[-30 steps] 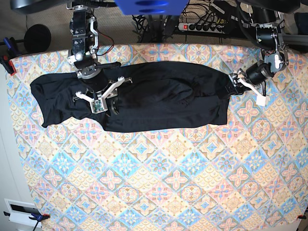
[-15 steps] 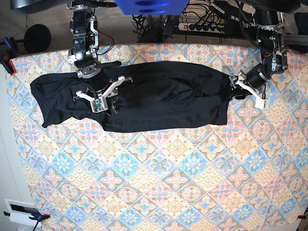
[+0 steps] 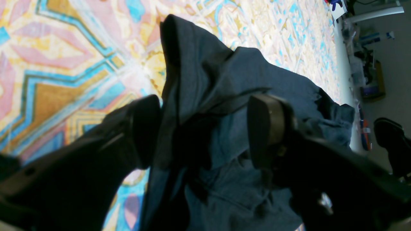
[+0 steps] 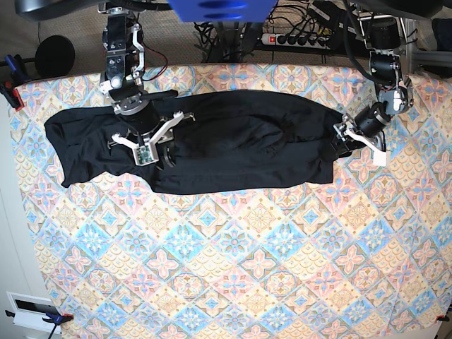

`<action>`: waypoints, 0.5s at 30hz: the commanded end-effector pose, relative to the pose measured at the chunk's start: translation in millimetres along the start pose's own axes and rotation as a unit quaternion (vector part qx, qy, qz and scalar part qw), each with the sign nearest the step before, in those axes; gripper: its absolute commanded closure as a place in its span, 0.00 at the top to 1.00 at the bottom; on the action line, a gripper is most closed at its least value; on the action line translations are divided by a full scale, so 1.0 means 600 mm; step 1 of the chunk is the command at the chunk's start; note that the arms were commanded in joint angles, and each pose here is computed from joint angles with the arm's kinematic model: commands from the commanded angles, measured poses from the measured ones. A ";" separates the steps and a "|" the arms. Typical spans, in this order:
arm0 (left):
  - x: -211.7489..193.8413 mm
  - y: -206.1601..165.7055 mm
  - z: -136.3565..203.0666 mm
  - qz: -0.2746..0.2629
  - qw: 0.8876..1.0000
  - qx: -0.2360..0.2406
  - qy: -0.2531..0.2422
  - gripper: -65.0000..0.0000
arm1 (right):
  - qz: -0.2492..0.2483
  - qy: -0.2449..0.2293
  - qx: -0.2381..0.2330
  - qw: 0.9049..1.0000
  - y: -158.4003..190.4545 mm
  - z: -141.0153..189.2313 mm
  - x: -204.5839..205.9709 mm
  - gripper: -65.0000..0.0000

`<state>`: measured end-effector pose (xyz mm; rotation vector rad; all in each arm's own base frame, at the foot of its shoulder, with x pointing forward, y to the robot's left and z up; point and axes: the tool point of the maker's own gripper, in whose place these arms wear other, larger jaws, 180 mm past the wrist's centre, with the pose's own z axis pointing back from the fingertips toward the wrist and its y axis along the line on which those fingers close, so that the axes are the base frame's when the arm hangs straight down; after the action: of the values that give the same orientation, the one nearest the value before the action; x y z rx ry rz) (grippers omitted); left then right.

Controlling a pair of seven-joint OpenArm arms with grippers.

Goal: Layout the t-shirt on the table in an organized manner, then fold the t-shirt properly
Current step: 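Release the shirt end with the left gripper and regrasp it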

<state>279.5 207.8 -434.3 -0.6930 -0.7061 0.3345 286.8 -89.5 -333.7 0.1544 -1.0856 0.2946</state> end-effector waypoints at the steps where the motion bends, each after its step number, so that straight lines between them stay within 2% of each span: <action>1: -0.054 0.031 0.002 0.003 0.997 0.045 0.065 0.65 | -0.001 -0.027 -0.001 1.000 -0.002 0.002 0.024 0.22; 3: -0.061 0.028 -0.001 0.005 0.997 0.043 0.068 0.65 | -0.001 -0.027 -0.001 1.000 -0.002 0.002 0.024 0.22; 8: -0.118 0.004 -0.026 -0.004 0.992 0.023 0.121 0.65 | -0.001 -0.027 -0.001 1.000 -0.002 0.002 0.024 0.22; 15: -0.153 -0.022 -0.048 0.009 0.991 0.005 0.137 0.65 | -0.002 -0.027 -0.001 1.000 -0.001 0.002 0.025 0.22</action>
<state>284.7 154.7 -442.3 -0.7945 -0.7005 0.3276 287.0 -89.1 -333.5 0.1551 -1.0865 0.2913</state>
